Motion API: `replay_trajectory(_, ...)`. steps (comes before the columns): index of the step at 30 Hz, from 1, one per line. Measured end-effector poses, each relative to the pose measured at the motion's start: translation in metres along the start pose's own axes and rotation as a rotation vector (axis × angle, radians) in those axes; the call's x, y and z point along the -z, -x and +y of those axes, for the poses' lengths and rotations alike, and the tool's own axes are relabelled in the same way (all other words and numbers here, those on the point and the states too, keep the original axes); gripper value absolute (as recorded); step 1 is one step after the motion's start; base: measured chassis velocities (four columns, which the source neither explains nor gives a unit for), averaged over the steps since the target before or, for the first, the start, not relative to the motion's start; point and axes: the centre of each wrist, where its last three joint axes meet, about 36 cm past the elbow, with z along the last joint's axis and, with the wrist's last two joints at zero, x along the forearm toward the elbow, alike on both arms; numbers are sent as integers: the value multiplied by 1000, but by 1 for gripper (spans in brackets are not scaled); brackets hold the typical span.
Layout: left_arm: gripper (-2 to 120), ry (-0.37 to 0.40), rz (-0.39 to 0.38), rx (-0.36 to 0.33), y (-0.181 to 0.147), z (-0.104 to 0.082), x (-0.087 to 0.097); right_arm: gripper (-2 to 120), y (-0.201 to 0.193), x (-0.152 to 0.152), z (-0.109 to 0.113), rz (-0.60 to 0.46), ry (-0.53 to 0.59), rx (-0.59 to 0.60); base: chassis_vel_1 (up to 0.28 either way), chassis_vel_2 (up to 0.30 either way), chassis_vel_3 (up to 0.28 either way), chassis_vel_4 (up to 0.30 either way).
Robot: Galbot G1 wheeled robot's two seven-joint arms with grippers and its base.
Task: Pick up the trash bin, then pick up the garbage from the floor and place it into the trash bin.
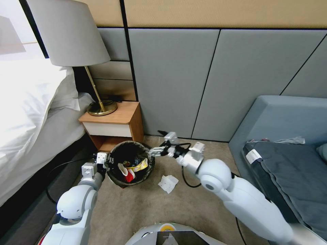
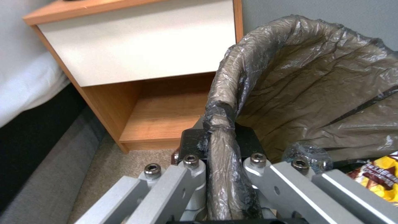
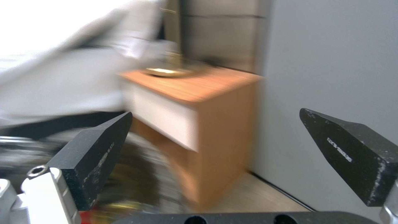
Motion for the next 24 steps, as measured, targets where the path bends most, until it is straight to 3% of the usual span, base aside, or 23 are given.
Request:
replay_trajectory(5, 4, -1, -3, 1, -1, 1, 1, 100, -11, -15, -25, 37, 2, -80, 0, 0, 0, 0)
replay_trajectory(8, 4, -3, -4, 1, -1, 1, 1, 100, -20, -42, -42, 102, 4, -142, 0, 0, 0, 0)
replay_trajectory(13, 4, -5, -5, 1, -1, 2, 1, 100, -25, -77, -52, 179, 19, -175, 0, 0, 0, 0)
replay_trajectory(16, 4, -4, -7, 2, -2, 3, 2, 100, -31, -118, -58, 259, 42, -192, 0, 0, 0, 0)
replay_trajectory(18, 4, -3, -7, 3, -3, 3, 2, 100, -33, -129, -59, 280, 44, -193, 0, 0, 0, 0)
replay_trajectory(20, 4, -4, -8, 2, -3, 3, 2, 100, -41, -162, -62, 347, 55, -183, 0, 0, 0, 0)
replay_trajectory(24, 4, -5, -10, 2, -3, 3, 3, 100, -45, -193, -61, 401, 72, -159, 0, 0, 0, 0)
